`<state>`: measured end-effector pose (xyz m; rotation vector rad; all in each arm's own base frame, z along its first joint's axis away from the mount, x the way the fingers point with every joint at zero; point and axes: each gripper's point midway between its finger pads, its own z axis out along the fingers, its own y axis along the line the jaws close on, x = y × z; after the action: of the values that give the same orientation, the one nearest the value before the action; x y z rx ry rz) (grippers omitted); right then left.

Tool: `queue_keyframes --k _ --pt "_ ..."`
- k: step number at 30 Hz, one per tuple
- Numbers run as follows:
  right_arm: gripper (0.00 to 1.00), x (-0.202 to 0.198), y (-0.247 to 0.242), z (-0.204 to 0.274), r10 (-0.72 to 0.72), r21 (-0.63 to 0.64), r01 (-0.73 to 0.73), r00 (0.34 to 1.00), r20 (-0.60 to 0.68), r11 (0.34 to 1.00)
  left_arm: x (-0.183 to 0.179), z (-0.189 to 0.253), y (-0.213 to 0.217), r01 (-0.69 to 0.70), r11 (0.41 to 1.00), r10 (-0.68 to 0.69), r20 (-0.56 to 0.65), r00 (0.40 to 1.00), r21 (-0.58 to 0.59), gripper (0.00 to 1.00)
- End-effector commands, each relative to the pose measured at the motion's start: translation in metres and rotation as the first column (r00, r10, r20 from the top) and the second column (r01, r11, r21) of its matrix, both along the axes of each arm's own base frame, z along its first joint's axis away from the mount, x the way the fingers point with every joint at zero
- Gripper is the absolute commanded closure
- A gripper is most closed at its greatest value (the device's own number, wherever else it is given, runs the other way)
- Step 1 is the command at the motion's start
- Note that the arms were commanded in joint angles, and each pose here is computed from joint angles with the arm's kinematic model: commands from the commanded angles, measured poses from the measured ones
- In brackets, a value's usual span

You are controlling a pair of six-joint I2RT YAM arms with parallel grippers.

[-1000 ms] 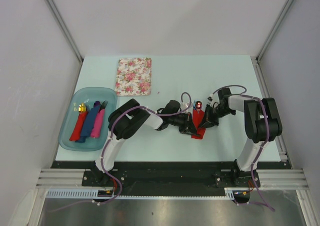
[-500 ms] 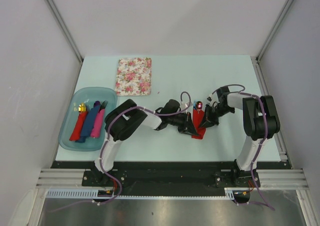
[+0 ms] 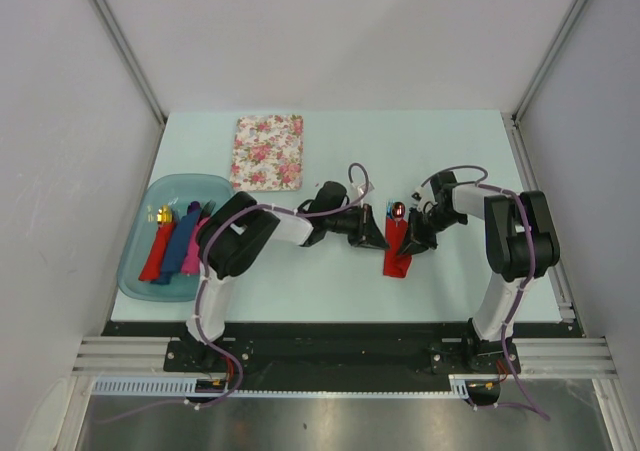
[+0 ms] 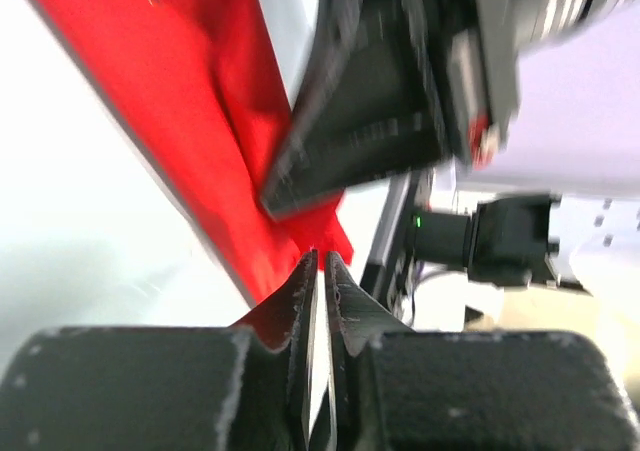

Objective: Place the utensils on the paper napkin and roll it up

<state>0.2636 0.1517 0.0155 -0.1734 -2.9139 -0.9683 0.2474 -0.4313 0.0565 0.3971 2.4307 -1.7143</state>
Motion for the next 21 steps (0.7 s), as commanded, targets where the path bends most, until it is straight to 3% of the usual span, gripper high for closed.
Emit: queue_keyframes --k 1,10,21 --pt "1.00 0.007 -0.016 -0.016 0.043 -0.131 -0.033 0.996 0.073 0.991 0.031 0.017 -0.015 -0.020 0.997 0.026 0.083 0.996 -0.068 0.90" --pt "1.00 0.007 -0.012 -0.010 0.052 -0.120 -0.041 0.994 0.095 0.992 0.060 0.014 -0.033 -0.074 0.990 0.082 0.064 0.995 -0.120 0.92" --pt "1.00 0.007 -0.009 -0.002 0.057 -0.103 -0.045 0.992 0.113 0.994 0.068 -0.016 -0.034 -0.137 0.988 0.137 -0.003 0.991 -0.077 0.92"
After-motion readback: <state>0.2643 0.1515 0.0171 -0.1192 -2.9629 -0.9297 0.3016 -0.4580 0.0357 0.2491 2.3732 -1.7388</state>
